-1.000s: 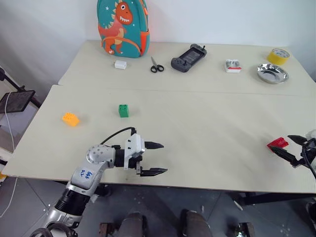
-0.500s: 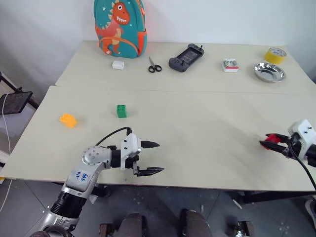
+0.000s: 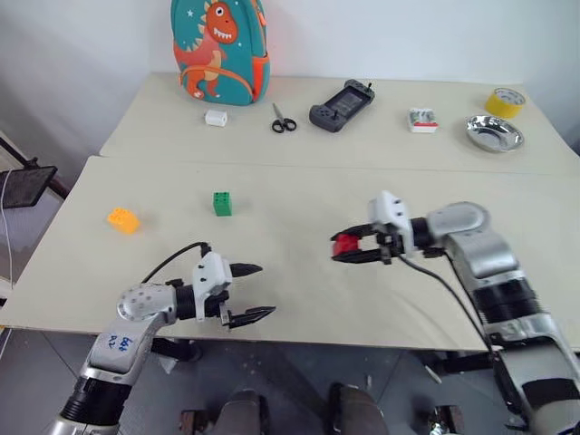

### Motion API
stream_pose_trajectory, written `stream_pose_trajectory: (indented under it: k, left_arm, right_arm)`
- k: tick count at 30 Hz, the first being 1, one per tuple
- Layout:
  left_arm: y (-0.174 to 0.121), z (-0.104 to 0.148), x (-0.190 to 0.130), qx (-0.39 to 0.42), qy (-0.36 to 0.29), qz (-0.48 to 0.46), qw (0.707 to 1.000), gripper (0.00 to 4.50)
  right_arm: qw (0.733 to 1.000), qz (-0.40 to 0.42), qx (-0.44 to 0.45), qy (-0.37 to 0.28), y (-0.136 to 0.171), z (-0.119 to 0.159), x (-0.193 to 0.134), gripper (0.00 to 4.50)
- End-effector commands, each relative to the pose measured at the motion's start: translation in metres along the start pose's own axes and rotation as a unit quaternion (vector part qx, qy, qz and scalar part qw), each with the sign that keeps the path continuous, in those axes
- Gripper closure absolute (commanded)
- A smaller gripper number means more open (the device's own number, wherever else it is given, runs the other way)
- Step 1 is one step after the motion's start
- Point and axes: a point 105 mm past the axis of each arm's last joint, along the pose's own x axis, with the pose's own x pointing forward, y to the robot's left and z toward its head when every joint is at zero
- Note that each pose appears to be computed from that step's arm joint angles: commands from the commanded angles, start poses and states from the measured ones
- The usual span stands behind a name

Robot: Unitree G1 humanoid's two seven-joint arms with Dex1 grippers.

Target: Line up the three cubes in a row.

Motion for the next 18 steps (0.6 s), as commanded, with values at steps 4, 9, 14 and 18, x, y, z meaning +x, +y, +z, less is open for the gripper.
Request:
stream_pose_trajectory:
  k: [4, 9, 14, 18]
  left_arm:
    - [-0.001, 0.006, -0.015, 0.009, -0.004, 0.031, 0.999, 0.00]
    - [0.001, 0.004, -0.020, 0.008, -0.001, 0.053, 0.999, 0.00]
    - [0.005, 0.003, -0.027, 0.007, -0.001, 0.077, 0.997, 0.00]
    - [0.012, 0.002, -0.040, -0.007, -0.015, 0.125, 0.992, 0.00]
  right_arm:
    - [0.999, -0.032, -0.022, 0.013, -0.021, 0.002, 0.011, 2.98]
    - [0.999, -0.034, -0.018, 0.026, -0.022, -0.008, 0.016, 2.98]
    - [0.999, -0.033, -0.024, 0.025, -0.022, -0.010, 0.012, 1.70]
    - [0.998, -0.037, -0.044, -0.012, -0.022, 0.002, 0.000, 0.40]
